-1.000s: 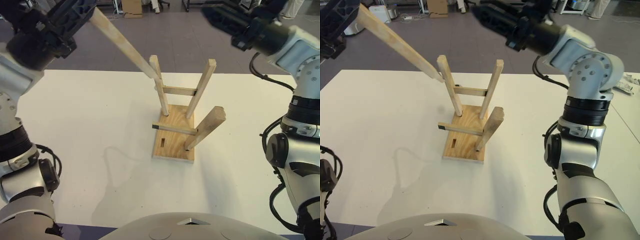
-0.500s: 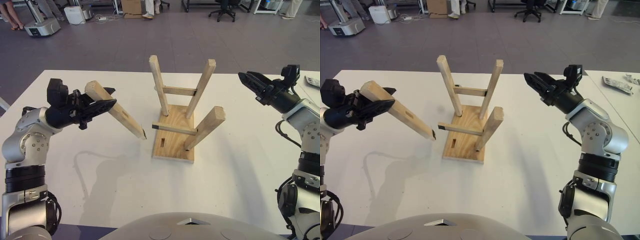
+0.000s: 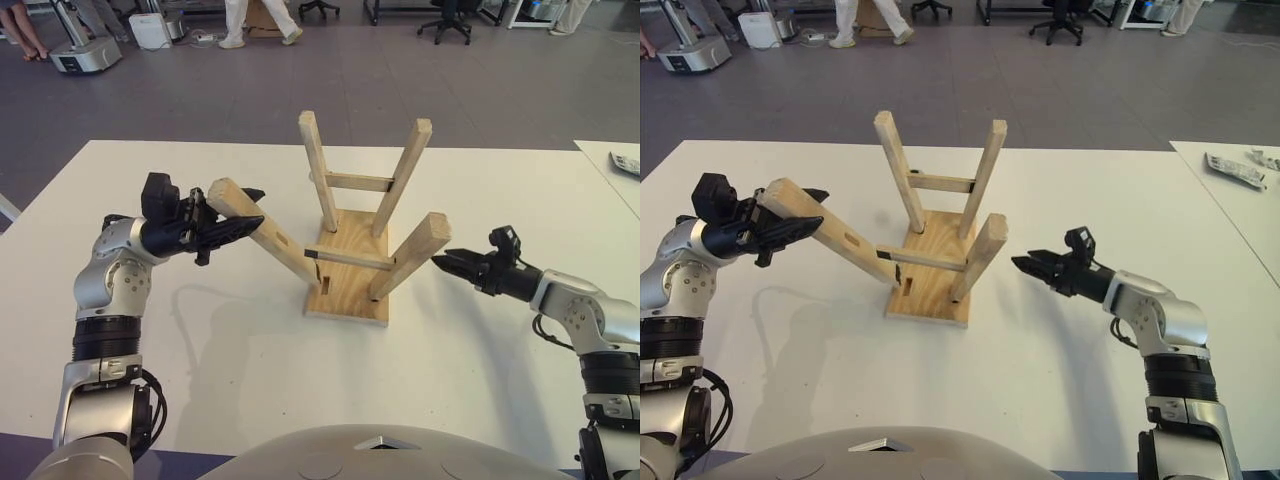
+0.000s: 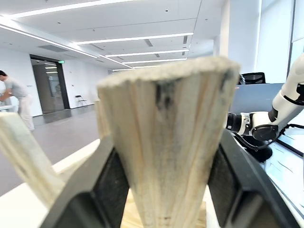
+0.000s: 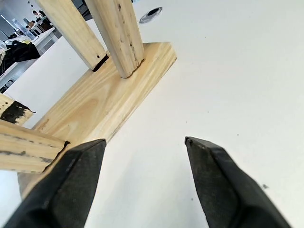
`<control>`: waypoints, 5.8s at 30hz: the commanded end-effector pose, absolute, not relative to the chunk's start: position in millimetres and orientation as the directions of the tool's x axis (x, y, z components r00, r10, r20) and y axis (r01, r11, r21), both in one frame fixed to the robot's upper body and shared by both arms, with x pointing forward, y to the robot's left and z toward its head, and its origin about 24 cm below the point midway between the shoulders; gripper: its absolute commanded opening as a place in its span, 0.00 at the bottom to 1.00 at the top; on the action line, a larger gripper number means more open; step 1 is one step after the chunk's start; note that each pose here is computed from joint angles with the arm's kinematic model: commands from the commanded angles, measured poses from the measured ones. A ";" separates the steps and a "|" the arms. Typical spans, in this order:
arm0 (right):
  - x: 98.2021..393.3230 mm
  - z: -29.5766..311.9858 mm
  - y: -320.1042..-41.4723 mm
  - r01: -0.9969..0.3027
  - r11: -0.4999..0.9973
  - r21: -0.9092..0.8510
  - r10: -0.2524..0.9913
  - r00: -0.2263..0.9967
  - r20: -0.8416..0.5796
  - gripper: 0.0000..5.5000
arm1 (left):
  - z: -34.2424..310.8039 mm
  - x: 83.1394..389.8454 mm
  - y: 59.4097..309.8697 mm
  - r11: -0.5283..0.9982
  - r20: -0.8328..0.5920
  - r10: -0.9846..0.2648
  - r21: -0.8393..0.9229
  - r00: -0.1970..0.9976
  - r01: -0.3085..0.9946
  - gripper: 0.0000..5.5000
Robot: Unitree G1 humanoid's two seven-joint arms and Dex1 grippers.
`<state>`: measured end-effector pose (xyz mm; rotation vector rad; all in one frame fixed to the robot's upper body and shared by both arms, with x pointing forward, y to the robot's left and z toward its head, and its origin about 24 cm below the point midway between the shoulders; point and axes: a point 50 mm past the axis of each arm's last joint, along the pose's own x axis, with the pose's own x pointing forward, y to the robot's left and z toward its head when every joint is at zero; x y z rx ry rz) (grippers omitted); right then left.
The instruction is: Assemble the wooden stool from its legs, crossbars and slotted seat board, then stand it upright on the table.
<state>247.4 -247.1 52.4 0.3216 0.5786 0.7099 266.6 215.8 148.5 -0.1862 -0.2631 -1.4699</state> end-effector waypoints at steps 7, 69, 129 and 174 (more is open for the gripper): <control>249.8 54.4 -235.5 -0.554 0.691 0.464 0.718 0.596 -0.359 0.57 | 140.4 274.3 204.8 0.008 0.172 -0.985 0.047 0.000 0.999 0.37; 205.7 20.4 -176.8 -0.569 0.629 0.530 0.777 0.490 -0.395 0.57 | 59.1 208.3 153.7 0.386 -0.422 -0.875 -0.318 0.235 0.866 0.37; 209.7 90.4 -122.7 -0.770 0.281 -0.573 0.658 0.589 -0.469 0.57 | 49.1 168.9 187.4 0.748 -0.281 -0.662 -0.314 0.695 0.585 0.86; 269.7 235.0 -171.6 -0.652 0.757 -0.035 0.639 0.729 0.243 0.57 | 271.8 216.0 155.6 0.633 0.520 -0.594 -0.168 0.614 0.755 0.86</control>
